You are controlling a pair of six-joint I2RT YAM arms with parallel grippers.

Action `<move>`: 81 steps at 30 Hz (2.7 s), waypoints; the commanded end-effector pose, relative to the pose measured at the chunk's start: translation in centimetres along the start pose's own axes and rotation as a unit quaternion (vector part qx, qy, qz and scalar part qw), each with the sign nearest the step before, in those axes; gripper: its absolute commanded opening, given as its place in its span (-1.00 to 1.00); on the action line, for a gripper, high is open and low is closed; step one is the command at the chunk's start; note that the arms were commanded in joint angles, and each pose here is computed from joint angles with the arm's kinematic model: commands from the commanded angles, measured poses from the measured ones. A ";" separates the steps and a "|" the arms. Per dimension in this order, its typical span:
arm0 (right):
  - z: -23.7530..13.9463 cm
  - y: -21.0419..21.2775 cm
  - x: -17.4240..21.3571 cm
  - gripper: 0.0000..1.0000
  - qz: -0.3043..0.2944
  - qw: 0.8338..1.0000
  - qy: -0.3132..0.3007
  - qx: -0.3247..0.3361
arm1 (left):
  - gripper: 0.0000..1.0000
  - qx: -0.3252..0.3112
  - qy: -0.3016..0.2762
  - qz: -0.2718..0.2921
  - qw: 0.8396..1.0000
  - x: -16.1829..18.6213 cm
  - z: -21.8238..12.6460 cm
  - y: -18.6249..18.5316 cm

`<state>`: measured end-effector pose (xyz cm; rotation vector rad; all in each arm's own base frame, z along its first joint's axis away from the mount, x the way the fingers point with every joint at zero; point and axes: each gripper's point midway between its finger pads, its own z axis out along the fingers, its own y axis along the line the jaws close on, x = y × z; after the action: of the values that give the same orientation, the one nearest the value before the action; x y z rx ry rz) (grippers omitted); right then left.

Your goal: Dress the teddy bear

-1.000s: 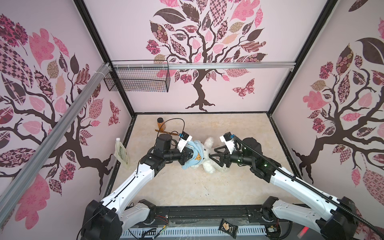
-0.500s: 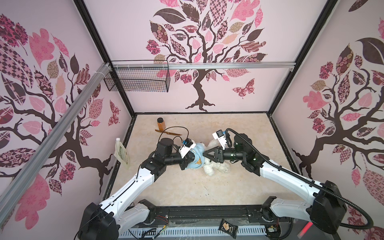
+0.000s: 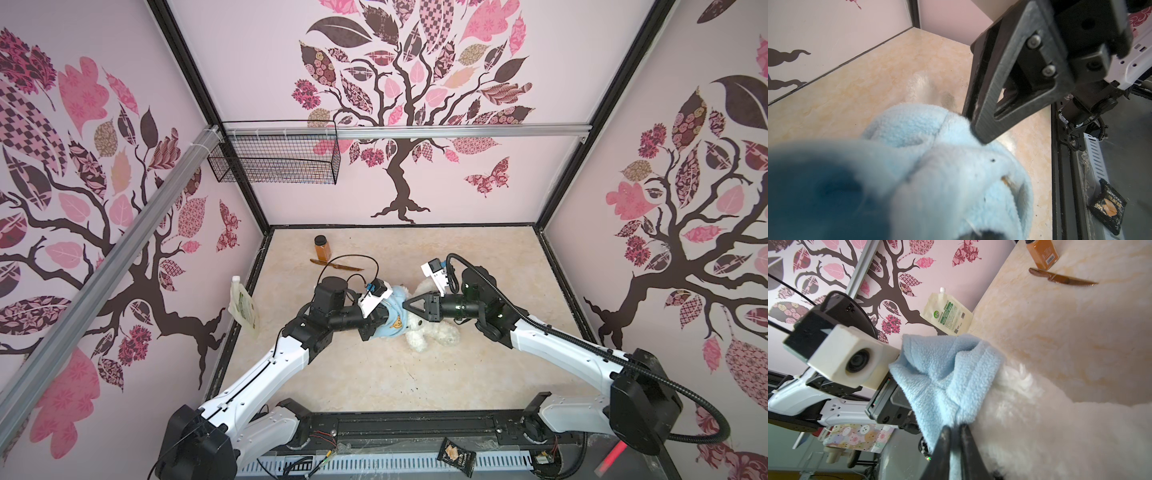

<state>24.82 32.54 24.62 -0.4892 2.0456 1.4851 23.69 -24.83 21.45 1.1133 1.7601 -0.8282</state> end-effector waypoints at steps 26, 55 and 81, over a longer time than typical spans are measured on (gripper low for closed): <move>-2.8 -5.3 -1.3 -0.75 0.022 0.998 -0.053 0.038 | -1.00 -0.111 -0.083 -0.254 0.957 -0.6 -2.1 4.4; 0.9 2.0 2.9 -0.52 -0.092 0.992 -0.060 -0.064 | -1.00 -0.046 -0.117 -0.442 0.888 -1.1 -1.5 2.9; 2.9 1.8 2.9 -0.50 -0.087 0.992 -0.060 -0.066 | -1.00 -0.038 -0.107 -0.442 0.890 -0.6 -0.5 2.0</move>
<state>21.51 35.01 21.49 -0.5989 1.8401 1.5036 25.93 -23.26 21.82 0.0468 2.1047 -1.3029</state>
